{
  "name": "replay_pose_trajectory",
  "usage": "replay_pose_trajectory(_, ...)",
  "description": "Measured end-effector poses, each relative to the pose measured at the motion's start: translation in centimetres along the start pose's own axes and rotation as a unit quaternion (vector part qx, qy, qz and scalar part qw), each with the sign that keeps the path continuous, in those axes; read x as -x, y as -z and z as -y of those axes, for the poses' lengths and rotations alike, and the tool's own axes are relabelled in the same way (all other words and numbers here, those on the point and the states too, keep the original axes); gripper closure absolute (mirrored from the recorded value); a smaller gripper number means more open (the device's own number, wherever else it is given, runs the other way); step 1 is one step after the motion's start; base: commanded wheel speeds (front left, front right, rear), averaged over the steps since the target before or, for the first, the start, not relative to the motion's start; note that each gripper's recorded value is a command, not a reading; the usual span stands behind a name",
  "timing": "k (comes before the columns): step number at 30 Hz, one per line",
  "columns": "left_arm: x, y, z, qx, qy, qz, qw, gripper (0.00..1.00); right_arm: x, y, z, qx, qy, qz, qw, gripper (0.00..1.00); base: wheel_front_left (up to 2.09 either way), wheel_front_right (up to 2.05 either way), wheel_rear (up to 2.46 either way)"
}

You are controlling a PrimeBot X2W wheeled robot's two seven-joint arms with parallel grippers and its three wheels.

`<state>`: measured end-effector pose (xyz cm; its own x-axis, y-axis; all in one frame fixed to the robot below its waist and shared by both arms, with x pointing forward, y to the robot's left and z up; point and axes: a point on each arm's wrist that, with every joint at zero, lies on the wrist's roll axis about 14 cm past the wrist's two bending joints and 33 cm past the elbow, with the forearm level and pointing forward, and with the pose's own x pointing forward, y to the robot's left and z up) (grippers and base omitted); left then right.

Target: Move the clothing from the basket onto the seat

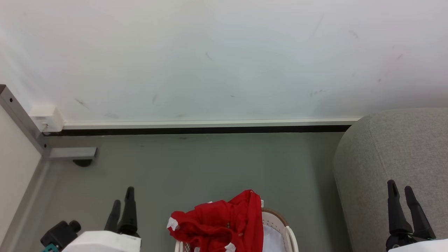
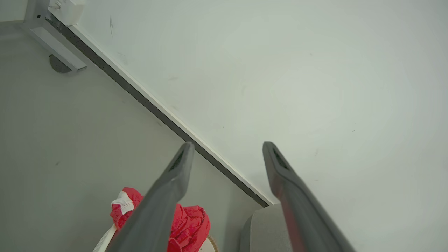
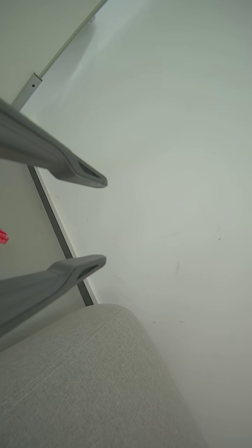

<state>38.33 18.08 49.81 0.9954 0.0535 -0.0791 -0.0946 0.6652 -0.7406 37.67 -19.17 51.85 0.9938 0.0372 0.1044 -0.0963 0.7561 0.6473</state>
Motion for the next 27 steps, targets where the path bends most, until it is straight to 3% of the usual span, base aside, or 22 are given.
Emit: replay_pose_trajectory(27, 0.1, -0.2, 1.2, -0.199, 0.030, 0.031, 0.979, 0.00, 0.0, 0.2, 0.1, 0.188, -0.014, -0.008, 0.982, 0.00, 0.00, 0.00, 0.00)
